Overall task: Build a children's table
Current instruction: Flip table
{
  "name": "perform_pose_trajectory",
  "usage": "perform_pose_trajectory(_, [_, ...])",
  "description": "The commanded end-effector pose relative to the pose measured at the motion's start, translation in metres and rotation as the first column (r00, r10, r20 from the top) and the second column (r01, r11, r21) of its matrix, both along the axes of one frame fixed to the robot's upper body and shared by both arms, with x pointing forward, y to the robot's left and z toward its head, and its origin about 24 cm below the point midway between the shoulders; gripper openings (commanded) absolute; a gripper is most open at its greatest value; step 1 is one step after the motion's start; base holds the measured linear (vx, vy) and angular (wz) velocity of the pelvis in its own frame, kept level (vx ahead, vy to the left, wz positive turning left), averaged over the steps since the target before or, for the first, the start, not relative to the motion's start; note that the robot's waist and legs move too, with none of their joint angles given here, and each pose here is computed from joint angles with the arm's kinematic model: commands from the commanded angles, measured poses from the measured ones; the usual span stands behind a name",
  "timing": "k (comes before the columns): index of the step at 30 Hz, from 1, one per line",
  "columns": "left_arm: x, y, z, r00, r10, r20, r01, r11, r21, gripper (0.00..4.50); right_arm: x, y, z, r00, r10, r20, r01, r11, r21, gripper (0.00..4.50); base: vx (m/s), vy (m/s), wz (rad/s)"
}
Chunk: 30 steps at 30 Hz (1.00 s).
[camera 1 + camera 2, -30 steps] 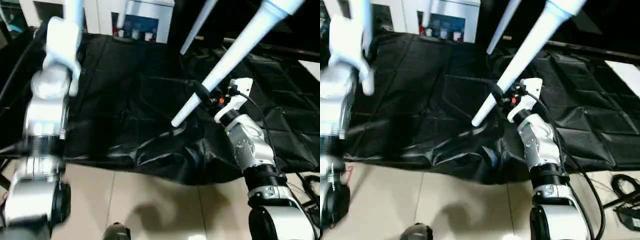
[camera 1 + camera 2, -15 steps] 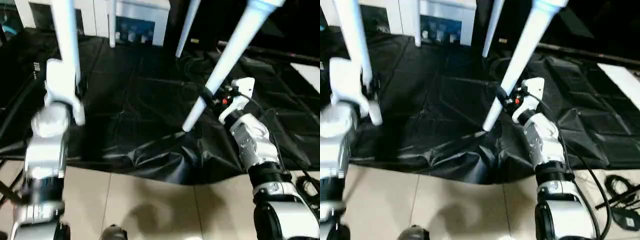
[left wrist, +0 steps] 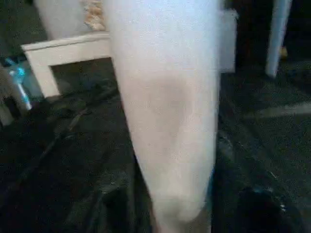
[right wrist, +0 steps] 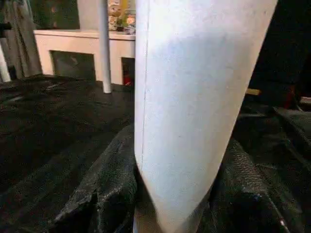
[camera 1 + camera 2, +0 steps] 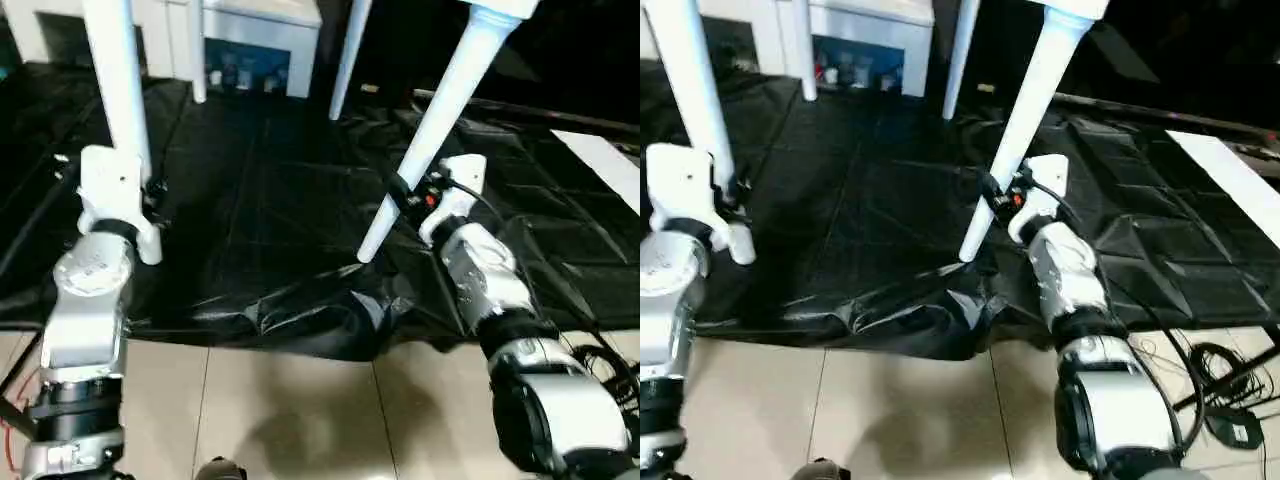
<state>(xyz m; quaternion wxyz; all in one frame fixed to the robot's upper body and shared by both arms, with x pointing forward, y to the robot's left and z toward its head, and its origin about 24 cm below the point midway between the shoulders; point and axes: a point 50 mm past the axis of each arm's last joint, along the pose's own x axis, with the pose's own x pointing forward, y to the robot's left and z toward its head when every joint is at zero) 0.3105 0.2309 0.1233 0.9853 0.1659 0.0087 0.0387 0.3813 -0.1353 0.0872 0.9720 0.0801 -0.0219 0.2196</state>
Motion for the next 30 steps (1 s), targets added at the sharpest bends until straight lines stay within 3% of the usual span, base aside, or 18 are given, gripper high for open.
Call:
perform_pose_trajectory(1, [-0.001,-0.013,-0.014,0.997,-0.038,-0.069,0.038,0.999,-0.004,2.53,-0.008,-0.004,-0.028,0.992,-0.028,-0.119,0.025,0.999,-0.029,2.23,0.000,0.000,0.00])
perform_pose_trajectory(9, [-0.017,0.003,-0.014,0.999,0.023,-0.044,-0.022,0.999,0.029,3.20,-0.009,-0.007,-0.021,0.999,-0.012,-0.043,0.013,1.000,0.025,2.77,0.000,0.000,0.00])
perform_pose_trajectory(13, [-0.033,0.006,-0.016,1.000,0.015,-0.016,-0.015,1.000,0.014,3.61,-0.017,-0.013,-0.021,1.000,-0.012,0.015,0.011,0.998,0.066,3.16,0.000,0.000,0.00])
perform_pose_trajectory(14, [-0.049,0.007,-0.019,1.000,0.017,0.004,-0.017,1.000,-0.009,3.66,-0.027,-0.017,-0.021,0.999,-0.016,0.051,0.011,0.995,0.100,3.23,0.053,-0.033,0.00])
perform_pose_trajectory(16, [-0.052,0.007,-0.019,1.000,0.019,0.007,-0.019,1.000,-0.013,3.93,-0.030,-0.018,-0.021,0.998,-0.017,0.057,0.010,0.994,0.106,3.50,0.053,-0.030,0.00])
perform_pose_trajectory(18, [-0.069,0.007,-0.025,0.999,0.049,0.008,-0.048,0.993,-0.104,4.05,-0.046,-0.016,-0.024,0.997,0.035,0.070,-0.042,0.993,0.109,3.55,0.000,0.000,0.00])
perform_pose_trajectory(19, [-0.070,0.007,-0.026,0.999,0.052,0.007,-0.051,0.993,-0.108,4.05,-0.048,-0.016,-0.024,0.997,0.040,0.069,-0.047,0.993,0.106,3.55,0.000,0.000,0.00])
perform_pose_trajectory(20, [-0.083,0.007,-0.031,0.997,0.071,-0.003,-0.070,0.988,-0.141,4.05,-0.061,-0.015,-0.028,0.995,0.083,0.063,-0.088,0.993,0.083,3.55,0.000,0.000,0.00])
perform_pose_trajectory(23, [-0.098,0.002,-0.035,0.996,0.091,0.001,-0.089,0.981,-0.171,4.05,-0.080,-0.015,-0.038,0.992,0.125,0.013,-0.126,0.991,0.053,3.55,0.000,0.000,0.00])
perform_pose_trajectory(25, [-0.101,-0.001,-0.038,0.996,0.085,-0.009,-0.085,0.981,-0.172,4.05,-0.086,-0.017,-0.041,0.993,0.120,-0.015,-0.119,0.991,0.059,3.55,0.000,0.000,0.00])
perform_pose_trajectory(30, [-0.107,-0.019,-0.049,0.999,0.000,-0.054,-0.010,0.982,-0.187,4.05,-0.122,-0.027,-0.053,0.992,-0.049,-0.118,0.051,0.999,0.015,3.55,-0.011,-0.002,0.00])
